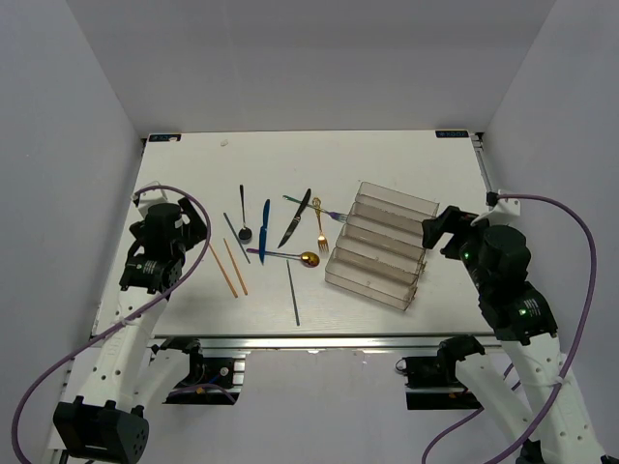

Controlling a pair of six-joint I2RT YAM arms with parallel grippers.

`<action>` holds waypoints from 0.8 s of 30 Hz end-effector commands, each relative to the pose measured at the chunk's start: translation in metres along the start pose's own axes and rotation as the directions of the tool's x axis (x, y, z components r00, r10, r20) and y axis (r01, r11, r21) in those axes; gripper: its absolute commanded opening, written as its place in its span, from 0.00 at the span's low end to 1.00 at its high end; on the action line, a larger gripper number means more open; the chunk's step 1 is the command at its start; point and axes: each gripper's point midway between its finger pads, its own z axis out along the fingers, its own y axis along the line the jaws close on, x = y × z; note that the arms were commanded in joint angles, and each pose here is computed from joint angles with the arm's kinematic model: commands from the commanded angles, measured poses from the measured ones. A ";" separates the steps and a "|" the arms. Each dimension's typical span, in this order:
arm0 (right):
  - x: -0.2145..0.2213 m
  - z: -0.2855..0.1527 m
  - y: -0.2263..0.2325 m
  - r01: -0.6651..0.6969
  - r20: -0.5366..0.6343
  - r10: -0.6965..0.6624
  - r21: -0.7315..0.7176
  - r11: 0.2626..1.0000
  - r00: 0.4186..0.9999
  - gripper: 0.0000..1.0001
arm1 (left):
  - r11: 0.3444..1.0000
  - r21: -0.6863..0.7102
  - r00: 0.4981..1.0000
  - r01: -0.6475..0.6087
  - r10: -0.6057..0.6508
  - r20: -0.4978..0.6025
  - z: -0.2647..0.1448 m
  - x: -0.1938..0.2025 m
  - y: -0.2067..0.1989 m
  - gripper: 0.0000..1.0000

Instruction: Sort the eating utensils into containers

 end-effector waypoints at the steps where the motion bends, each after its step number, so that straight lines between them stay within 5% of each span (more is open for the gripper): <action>1: -0.018 -0.001 0.010 -0.021 0.068 0.024 -0.047 0.999 0.997 0.89 | 0.999 -0.027 0.999 0.022 -0.020 0.039 -0.005 -0.012 0.004 0.98; 9: -0.014 0.005 0.060 -0.096 0.016 0.105 -0.298 0.950 0.994 0.89 | 0.999 -0.025 0.999 0.026 -0.025 0.043 -0.007 -0.013 0.004 0.98; 13: 0.026 0.015 0.126 -0.218 -0.235 0.114 -0.482 0.849 0.965 0.89 | 0.999 -0.029 0.999 0.027 -0.026 0.044 -0.006 -0.013 0.005 0.98; 18: 0.078 0.031 0.186 -0.031 -0.292 -0.082 -0.361 0.932 0.953 0.89 | 0.999 -0.035 0.999 0.025 -0.023 0.036 -0.006 -0.011 0.006 0.98; 24: 0.174 0.027 0.237 0.246 -0.403 -0.360 -0.308 0.919 0.841 0.89 | 0.999 -0.027 0.999 0.026 -0.025 0.037 -0.006 -0.012 0.004 0.98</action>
